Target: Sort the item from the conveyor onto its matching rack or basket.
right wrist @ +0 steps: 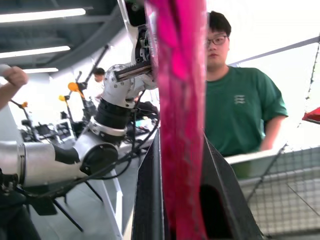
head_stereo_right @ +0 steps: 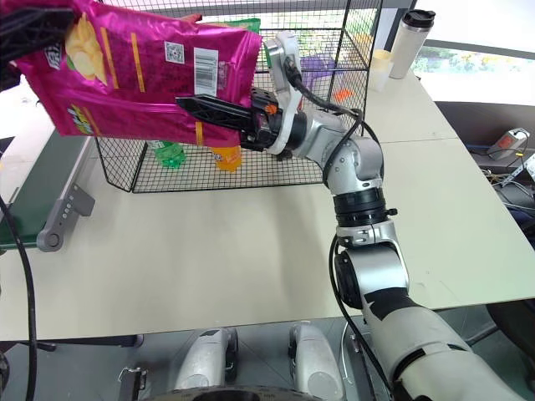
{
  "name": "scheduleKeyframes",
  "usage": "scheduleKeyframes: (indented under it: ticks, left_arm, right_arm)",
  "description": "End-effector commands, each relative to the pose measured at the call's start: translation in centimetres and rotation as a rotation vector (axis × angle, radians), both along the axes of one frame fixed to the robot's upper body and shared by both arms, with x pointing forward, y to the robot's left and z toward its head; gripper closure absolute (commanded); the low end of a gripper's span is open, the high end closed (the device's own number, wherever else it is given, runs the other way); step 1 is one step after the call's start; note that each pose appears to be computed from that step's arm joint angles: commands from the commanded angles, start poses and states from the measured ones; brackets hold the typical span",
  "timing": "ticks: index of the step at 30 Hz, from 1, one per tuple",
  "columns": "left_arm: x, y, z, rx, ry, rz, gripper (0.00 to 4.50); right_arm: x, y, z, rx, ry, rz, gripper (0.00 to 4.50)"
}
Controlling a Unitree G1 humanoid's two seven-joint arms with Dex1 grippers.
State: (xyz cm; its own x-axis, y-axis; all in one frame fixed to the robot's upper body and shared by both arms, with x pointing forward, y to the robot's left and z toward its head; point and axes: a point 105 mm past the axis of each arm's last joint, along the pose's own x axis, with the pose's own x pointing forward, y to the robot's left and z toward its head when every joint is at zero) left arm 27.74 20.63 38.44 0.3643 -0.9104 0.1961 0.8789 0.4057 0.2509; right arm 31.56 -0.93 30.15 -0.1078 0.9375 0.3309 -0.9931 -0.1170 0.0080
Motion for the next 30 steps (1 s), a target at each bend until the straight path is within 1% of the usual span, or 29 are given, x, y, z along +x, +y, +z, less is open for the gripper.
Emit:
scheduleKeyframes:
  ticks: [1, 2, 4, 7, 9, 12, 14, 16, 18, 22, 25, 27, 30]
  left_arm:
    - [-0.2, 0.6, 1.3, -0.036, -0.073, 0.068, 2.32]
    - [0.1, 0.9, 1.4, -0.052, -0.077, 0.101, 1.91]
    - [0.7, 1.7, 1.5, -0.069, -0.088, 0.162, 1.91]
    - [1.0, 3.7, 1.5, -0.098, -0.102, 0.271, 1.91]
    - [0.7, 5.0, 1.0, -0.109, -0.092, 0.331, 1.91]
    - [0.3, 5.6, 0.0, -0.121, -0.073, 0.375, 1.91]
    - [0.0, 5.0, -1.0, -0.131, -0.045, 0.372, 1.91]
    - [-0.2, 4.1, -2.0, -0.132, -0.022, 0.361, 1.91]
    - [-0.2, 3.2, -2.5, -0.152, -0.012, 0.343, 1.91]
    - [-0.1, 1.8, -2.9, -0.21, -0.002, 0.309, 1.91]
    - [0.0, 0.1, -3.9, -0.235, 0.024, 0.281, 1.91]
    - [0.0, -1.2, -5.0, -0.19, 0.032, 0.301, 1.91]
    - [0.2, -2.5, -6.7, -0.1, 0.016, 0.393, 1.91]
  right_arm:
    - [-1.2, -0.7, 1.3, 0.022, -0.057, -0.016, 4.5]
    - [-1.3, -1.0, 1.4, 0.024, -0.06, -0.032, 4.5]
    - [-1.3, -1.5, 1.6, 0.032, -0.06, -0.068, 4.5]
    - [-1.1, -3.2, 1.9, 0.032, -0.081, -0.184, 4.5]
    - [-0.6, -5.9, 2.9, 0.045, -0.113, -0.331, 4.5]
    - [-0.2, -10.0, 4.7, 0.061, -0.187, -0.573, 4.5]
    - [0.1, -13.2, 6.5, 0.031, -0.299, -0.82, 4.5]
    - [0.2, -14.8, 7.3, -0.036, -0.434, -1.01, 4.5]
    - [0.6, -15.3, 7.7, -0.089, -0.552, -1.137, 4.5]
    - [1.4, -15.3, 8.4, -0.121, -0.722, -1.286, 4.5]
    - [3.4, -14.8, 7.3, -0.293, -0.901, -1.365, 4.5]
    - [4.6, -14.5, 6.4, -0.36, -0.964, -1.376, 4.5]
    - [6.4, -14.0, 5.2, -0.462, -1.041, -1.385, 4.5]
